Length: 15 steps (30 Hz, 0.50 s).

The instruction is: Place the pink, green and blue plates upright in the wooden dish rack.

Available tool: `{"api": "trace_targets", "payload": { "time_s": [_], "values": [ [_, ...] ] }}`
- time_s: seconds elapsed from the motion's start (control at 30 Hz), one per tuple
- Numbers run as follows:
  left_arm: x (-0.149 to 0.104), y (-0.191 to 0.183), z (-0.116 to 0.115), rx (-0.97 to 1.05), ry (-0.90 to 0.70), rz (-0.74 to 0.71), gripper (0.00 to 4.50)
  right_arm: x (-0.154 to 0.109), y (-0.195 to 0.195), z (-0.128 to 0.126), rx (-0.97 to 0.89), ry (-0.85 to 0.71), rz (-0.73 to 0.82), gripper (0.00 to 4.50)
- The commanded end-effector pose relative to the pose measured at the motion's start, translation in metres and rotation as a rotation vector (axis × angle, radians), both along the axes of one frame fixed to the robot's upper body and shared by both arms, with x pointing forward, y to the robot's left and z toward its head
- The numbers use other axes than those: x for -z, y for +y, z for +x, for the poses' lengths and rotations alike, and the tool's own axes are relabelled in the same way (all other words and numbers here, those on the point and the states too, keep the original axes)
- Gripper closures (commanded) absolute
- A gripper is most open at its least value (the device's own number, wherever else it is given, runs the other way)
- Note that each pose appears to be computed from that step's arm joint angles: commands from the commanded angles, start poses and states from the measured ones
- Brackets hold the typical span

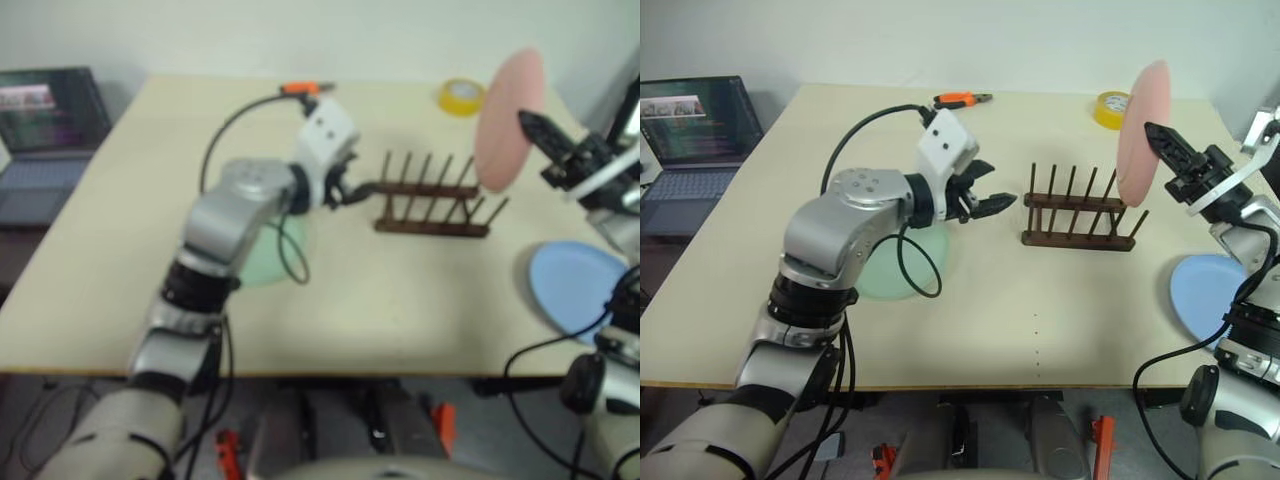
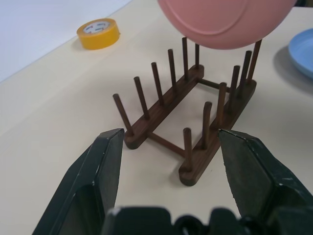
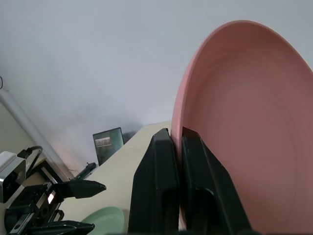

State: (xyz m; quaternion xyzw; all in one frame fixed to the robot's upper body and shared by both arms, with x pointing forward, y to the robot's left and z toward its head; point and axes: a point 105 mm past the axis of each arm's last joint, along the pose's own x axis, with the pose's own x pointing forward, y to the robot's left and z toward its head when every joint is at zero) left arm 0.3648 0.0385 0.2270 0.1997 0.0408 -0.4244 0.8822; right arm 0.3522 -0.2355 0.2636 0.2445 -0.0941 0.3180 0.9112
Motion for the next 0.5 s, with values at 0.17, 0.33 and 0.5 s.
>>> {"api": "trace_targets", "payload": {
  "time_s": [0.17,0.33,0.5],
  "values": [
    [-0.012,0.001,-0.005,0.003,-0.054,0.004,1.14,-0.010,-0.002,-0.005,0.009,-0.054,0.017,4.48],
    [-0.011,0.002,-0.005,-0.001,-0.048,0.015,1.14,-0.008,-0.012,-0.006,0.015,-0.043,0.113,4.48],
    [-0.010,0.000,-0.005,0.005,-0.046,0.027,1.14,0.006,-0.022,-0.005,0.034,-0.004,0.158,4.48]
  ]
}}
